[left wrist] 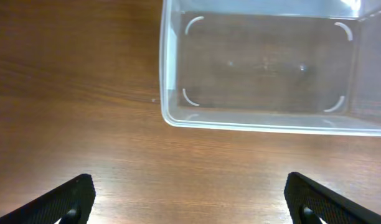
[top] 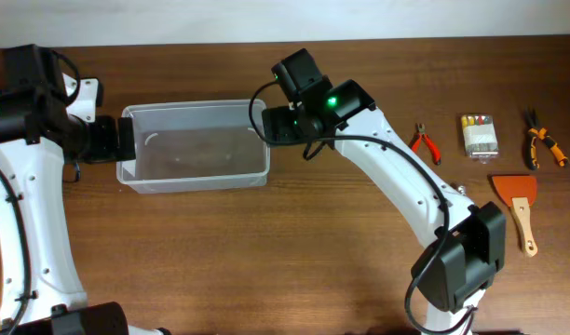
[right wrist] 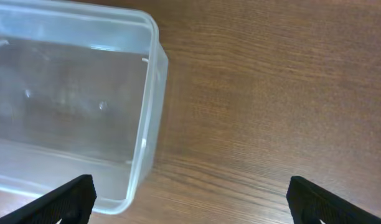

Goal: Pack container
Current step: 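Reach both grippers to the clear container's left and right rims, then grip the container's right rim with the right gripper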

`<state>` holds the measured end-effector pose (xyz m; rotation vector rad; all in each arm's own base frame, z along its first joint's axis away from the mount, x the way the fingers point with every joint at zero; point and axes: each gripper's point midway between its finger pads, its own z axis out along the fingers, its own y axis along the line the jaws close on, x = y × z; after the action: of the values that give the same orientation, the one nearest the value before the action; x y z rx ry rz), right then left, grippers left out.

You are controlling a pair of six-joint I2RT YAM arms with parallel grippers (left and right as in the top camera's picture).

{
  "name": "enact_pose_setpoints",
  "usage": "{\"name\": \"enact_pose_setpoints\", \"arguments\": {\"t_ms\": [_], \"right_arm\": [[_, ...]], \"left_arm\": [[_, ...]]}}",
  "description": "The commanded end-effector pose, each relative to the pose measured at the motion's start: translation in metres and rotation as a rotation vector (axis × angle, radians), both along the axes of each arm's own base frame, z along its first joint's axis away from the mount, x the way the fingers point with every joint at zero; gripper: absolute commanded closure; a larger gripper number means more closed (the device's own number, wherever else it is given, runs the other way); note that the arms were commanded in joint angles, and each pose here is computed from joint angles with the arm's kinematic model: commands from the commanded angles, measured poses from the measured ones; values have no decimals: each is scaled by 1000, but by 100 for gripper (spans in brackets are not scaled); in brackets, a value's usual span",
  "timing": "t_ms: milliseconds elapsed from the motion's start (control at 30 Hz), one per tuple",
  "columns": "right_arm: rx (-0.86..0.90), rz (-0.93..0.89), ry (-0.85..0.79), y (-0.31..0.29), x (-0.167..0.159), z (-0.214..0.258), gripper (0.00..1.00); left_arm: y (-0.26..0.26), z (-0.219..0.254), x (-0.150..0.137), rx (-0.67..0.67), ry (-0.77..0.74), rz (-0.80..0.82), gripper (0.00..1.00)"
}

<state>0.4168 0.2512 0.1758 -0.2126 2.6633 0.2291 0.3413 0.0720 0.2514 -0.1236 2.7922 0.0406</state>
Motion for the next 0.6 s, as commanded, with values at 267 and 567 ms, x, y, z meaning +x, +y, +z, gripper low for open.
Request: {"name": "enact_pose_setpoints", "arguments": {"t_ms": [267, 567], "right_arm": [[-41, 40, 4, 17, -13, -5, 1], [3, -51, 22, 23, -10, -13, 1]], "left_arm": [[-6, 1, -1, -43, 3, 2, 1], [-6, 1, -1, -42, 2, 2, 1]]}}
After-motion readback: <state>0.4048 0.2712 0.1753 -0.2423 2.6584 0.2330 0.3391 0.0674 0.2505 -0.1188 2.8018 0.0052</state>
